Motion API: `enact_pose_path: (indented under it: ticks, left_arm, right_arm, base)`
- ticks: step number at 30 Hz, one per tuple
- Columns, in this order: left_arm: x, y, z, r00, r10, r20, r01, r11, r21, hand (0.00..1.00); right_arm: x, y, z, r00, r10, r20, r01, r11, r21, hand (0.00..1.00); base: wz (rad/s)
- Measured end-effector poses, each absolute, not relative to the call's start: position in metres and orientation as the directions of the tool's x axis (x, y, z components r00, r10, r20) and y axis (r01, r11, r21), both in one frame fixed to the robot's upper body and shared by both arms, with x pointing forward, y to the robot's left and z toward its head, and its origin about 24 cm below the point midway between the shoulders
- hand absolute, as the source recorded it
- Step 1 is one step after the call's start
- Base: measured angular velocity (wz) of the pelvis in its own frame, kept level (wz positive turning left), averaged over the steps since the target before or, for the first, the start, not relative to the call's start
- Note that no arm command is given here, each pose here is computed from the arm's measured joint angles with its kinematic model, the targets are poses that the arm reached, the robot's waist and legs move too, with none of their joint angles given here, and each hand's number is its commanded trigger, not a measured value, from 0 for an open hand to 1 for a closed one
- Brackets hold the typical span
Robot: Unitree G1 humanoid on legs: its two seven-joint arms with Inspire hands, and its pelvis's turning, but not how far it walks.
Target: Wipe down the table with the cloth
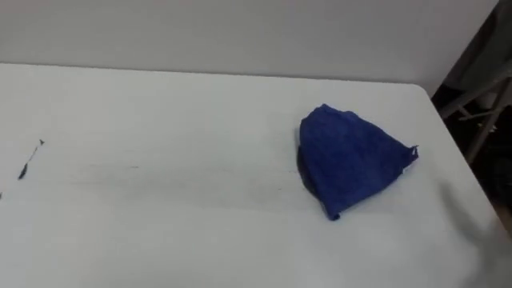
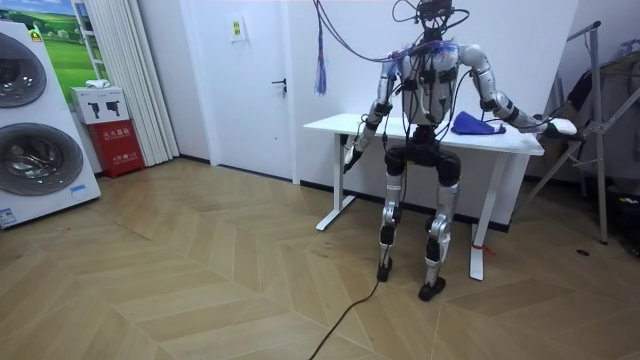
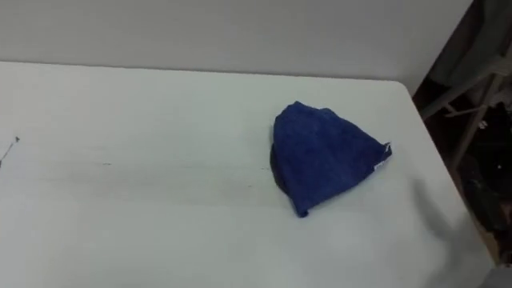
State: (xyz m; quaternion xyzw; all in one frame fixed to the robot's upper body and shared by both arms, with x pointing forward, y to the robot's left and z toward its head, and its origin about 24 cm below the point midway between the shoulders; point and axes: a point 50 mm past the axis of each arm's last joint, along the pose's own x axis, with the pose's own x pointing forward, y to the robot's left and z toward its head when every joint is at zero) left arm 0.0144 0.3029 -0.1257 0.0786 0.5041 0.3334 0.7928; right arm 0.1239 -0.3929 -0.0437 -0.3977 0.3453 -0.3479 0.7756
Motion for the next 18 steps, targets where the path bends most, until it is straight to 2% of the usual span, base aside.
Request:
enact_pose_path:
  ticks: [4, 9, 18]
  left_arm:
    - [0.006, 0.304, -0.128, 0.241, 0.603, -0.760, -0.451, 0.764, 0.463, 0.00]
    - [-0.006, 0.305, -0.131, 0.201, 0.581, -0.789, -0.449, 0.770, 0.454, 0.00]
    - [-0.013, 0.311, -0.129, 0.190, 0.567, -0.802, -0.436, 0.780, 0.448, 0.00]
  right_arm:
    - [0.092, -0.395, -0.063, 0.413, -0.838, -0.357, 0.221, 0.473, -0.853, 0.00]
    - [0.039, -0.399, -0.083, 0.184, -0.858, -0.479, 0.244, 0.512, -0.823, 0.00]
    - [-0.018, -0.402, -0.088, -0.039, -0.826, -0.562, 0.212, 0.543, -0.813, 0.00]
  base:
    - [-0.10]
    - [-0.01]
    - [-0.05]
